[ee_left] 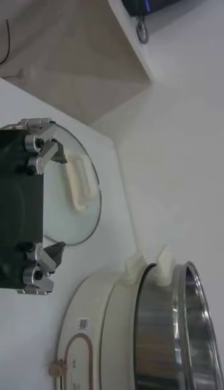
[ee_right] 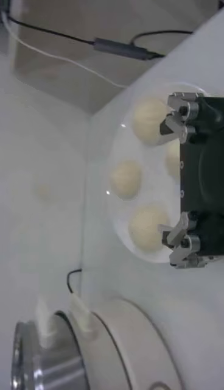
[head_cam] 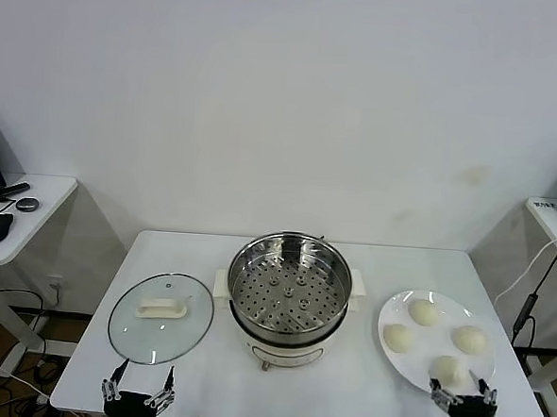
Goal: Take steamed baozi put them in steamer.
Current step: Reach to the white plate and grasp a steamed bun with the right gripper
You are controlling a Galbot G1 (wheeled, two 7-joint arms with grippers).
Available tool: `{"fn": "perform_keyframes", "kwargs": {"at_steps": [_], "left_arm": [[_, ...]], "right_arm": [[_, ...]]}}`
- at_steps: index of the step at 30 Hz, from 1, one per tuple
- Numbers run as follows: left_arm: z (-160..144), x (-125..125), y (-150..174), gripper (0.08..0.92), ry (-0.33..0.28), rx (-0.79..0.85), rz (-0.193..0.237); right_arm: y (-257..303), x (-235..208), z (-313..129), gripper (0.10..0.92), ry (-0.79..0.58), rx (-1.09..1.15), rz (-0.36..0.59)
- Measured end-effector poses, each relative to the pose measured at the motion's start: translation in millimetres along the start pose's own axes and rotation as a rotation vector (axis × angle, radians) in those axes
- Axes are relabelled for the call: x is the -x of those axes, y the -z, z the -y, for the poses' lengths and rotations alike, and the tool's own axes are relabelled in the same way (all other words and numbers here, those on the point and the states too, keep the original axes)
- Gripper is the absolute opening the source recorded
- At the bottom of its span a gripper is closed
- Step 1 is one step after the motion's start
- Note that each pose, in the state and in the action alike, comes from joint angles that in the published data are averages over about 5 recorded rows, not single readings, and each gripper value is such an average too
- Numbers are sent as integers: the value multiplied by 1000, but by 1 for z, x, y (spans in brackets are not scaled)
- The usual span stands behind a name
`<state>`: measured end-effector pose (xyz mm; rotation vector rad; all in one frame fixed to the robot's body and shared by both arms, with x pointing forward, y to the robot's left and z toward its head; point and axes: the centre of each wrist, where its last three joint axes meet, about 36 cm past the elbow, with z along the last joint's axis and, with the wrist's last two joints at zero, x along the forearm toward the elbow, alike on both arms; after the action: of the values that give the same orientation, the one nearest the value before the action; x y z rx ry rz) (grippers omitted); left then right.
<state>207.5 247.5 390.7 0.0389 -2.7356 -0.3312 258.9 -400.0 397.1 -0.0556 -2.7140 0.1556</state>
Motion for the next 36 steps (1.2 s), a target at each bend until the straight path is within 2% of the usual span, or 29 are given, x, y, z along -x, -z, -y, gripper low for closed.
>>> {"fn": "perform_keyframes", "kwargs": {"at_steps": [5, 12, 18, 24, 31, 36], "left_arm": [[0, 0, 1, 823, 7, 0, 3], [2, -3, 0, 823, 18, -2, 5], [5, -6, -1, 823, 19, -8, 2], [8, -9, -2, 823, 20, -14, -2], [8, -11, -4, 823, 27, -16, -10], [8, -10, -6, 823, 31, -16, -18]], "right_arm": [[34, 16, 32, 823, -6, -143, 22], [106, 50, 84, 823, 60, -511, 0], [164, 89, 111, 823, 173, -810, -98], [208, 140, 117, 823, 338, -1031, -231], [226, 198, 109, 823, 548, -1208, -364], [227, 233, 103, 823, 658, -1291, -411]]}}
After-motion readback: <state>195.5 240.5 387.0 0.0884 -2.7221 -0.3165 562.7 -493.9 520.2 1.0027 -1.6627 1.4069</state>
